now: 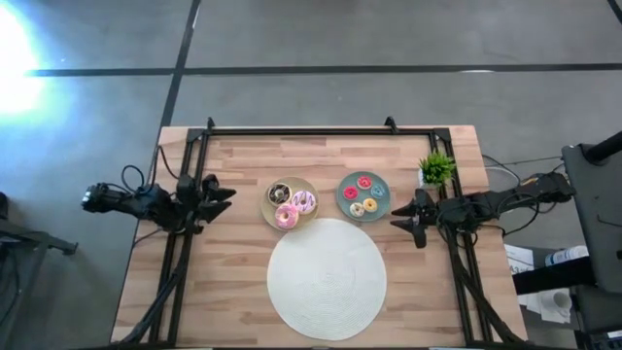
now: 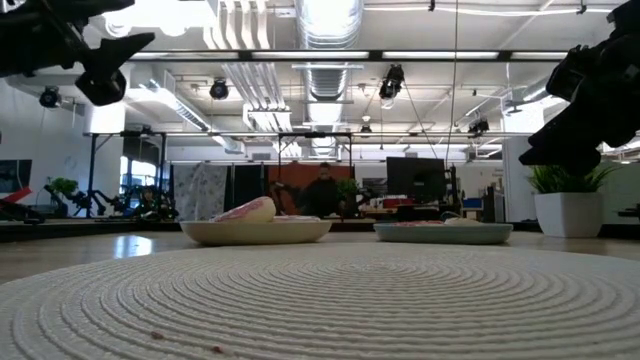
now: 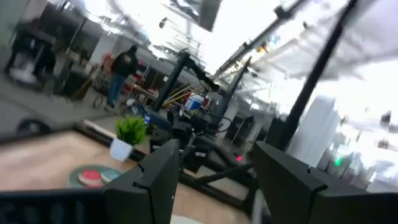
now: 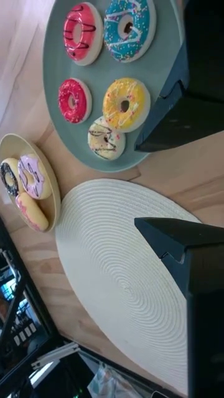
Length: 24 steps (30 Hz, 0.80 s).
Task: Pick & Place donuts
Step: Return to Home Position
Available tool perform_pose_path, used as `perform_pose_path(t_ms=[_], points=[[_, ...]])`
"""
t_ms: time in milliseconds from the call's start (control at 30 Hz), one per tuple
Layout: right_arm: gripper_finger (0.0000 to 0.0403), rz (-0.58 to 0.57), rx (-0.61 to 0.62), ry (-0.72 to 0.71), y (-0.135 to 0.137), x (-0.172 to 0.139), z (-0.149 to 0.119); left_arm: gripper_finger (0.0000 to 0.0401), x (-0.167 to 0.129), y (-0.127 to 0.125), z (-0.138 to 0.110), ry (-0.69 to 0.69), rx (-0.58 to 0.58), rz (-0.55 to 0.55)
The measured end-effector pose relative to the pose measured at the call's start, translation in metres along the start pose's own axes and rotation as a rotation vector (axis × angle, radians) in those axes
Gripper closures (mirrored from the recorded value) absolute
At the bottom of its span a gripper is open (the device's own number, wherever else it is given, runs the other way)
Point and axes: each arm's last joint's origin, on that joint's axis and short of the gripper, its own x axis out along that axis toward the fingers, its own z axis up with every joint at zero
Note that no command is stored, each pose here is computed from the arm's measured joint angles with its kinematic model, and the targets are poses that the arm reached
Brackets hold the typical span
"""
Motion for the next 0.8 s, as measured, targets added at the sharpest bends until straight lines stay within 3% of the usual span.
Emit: perform_pose_path(t_ms=[167,333,600,800], points=[[0.0229,0.0,0.0,-0.001,0.0,0.0,0.0,0.022,0.0,-0.003,0.001,0.006,0.236,-0.096],[0.0229,0.0,0.0,-0.001,0.0,0.0,0.0,0.022,0.0,0.001,-0.008,0.02,0.381,-0.15],[0.0229,0.0,0.0,0.0,0.0,0.0,0.0,0.022,0.002,0.018,-0.011,0.059,0.433,-0.074],[0.0229,0.001,0.0,-0.001,0.0,0.0,0.0,0.022,0.001,0.036,-0.015,0.168,0.449,0.011]])
